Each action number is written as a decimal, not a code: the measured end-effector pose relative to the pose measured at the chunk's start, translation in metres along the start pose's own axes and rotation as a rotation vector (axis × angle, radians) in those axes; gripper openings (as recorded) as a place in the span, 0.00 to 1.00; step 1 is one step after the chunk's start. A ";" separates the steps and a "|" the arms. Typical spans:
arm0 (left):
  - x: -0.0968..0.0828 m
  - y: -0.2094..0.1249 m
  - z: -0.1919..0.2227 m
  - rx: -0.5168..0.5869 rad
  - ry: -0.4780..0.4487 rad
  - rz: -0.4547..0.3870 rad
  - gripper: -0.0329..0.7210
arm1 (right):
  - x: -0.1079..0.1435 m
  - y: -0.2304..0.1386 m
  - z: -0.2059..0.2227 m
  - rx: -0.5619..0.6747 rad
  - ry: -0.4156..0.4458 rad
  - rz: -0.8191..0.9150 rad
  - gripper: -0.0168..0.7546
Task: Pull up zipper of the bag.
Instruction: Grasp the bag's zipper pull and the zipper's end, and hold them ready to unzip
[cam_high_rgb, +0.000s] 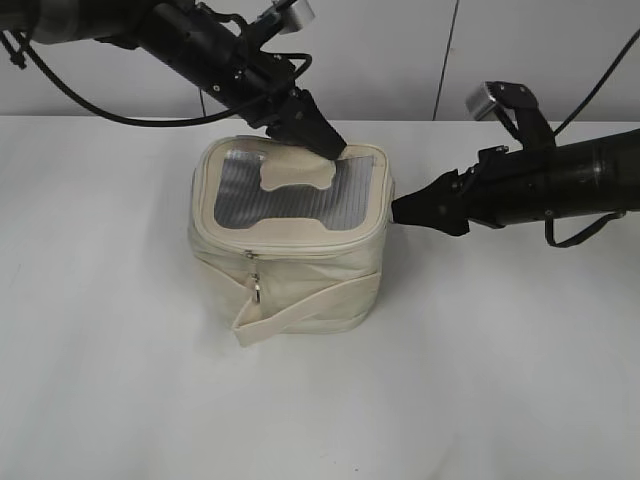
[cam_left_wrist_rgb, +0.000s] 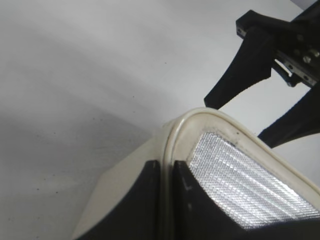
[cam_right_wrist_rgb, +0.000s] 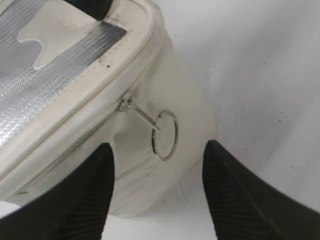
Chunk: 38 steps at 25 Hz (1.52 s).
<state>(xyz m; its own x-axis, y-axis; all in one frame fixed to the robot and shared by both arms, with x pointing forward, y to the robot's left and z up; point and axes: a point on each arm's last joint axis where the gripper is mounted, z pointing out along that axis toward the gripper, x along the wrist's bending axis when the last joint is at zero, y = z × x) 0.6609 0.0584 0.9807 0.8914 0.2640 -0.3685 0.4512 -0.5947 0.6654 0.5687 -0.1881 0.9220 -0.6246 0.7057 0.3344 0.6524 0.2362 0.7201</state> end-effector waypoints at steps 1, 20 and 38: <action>0.000 0.000 0.000 0.001 0.000 0.001 0.11 | 0.002 -0.001 0.003 0.006 0.007 -0.001 0.60; -0.001 0.000 -0.001 0.011 -0.001 0.005 0.11 | 0.012 0.001 0.034 0.050 -0.103 -0.021 0.48; 0.001 0.000 -0.001 0.006 0.019 -0.034 0.11 | 0.021 0.002 0.022 0.117 -0.114 0.036 0.03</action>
<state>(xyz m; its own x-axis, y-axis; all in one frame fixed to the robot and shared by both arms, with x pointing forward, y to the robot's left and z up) 0.6618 0.0593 0.9809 0.8761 0.2987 -0.3784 0.4812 -0.5899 0.6484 0.5660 -0.1585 0.9170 -0.5515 0.7848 0.2828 0.7230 0.2806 0.6312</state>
